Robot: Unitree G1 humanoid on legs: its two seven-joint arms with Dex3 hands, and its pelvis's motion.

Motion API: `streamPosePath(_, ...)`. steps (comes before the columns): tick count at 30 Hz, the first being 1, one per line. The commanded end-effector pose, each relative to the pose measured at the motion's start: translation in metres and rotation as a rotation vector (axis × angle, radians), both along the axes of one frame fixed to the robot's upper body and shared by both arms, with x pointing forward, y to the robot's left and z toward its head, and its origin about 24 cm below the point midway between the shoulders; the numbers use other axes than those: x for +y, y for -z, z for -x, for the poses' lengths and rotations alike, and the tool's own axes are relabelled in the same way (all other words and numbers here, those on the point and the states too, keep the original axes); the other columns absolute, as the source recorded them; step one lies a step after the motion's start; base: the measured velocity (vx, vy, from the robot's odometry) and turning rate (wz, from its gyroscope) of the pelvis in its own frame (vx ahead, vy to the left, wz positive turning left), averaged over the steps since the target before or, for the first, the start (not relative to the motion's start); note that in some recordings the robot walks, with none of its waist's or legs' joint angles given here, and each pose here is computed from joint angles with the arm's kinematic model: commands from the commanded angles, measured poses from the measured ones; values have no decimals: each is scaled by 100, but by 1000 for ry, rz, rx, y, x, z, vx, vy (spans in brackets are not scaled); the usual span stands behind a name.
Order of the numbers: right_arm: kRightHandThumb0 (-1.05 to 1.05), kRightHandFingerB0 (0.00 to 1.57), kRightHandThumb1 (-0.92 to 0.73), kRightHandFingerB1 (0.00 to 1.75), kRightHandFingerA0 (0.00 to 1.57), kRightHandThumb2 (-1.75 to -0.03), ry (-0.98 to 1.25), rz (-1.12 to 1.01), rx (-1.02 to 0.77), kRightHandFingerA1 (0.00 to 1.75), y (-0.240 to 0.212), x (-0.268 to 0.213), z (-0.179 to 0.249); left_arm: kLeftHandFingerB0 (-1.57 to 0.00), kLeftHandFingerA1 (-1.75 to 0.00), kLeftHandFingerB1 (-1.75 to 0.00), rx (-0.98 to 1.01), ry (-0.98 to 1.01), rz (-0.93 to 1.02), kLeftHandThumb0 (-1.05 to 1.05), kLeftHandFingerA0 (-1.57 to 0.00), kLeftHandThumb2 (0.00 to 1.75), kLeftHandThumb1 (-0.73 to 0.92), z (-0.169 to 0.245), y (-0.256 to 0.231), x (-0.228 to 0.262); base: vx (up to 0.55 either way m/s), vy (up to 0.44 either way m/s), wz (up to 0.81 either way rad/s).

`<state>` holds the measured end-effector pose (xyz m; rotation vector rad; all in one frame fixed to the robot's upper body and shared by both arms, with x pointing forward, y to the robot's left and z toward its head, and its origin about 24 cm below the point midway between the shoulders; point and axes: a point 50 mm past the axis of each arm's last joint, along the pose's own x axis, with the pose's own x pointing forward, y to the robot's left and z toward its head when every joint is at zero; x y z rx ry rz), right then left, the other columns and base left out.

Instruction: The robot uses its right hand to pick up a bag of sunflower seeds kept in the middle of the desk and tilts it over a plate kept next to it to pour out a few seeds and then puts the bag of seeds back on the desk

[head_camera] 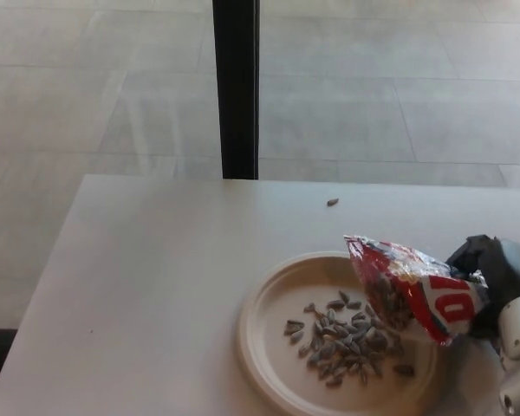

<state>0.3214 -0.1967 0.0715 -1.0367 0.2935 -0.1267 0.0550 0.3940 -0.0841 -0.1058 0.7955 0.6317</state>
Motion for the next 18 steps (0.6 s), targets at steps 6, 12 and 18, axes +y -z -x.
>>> streamPosePath(6,-24,85,-53,139,88,-98,-173,-241,69,166,51,23,32,-42,-49,-37,12,2,-16,-81,-44,63,77,7,-1,2,0,0,0)
streamPosePath(12,-18,96,-52,92,102,-113,-122,-335,135,156,72,27,44,-40,-48,-37,8,-8,-12,-82,-44,64,78,11,1,0,0,0,0)
streamPosePath(18,-34,46,-72,52,77,-68,-85,-403,181,108,77,16,47,-41,-47,-36,18,-9,-19,-80,-46,64,78,9,0,1,0,0,0)
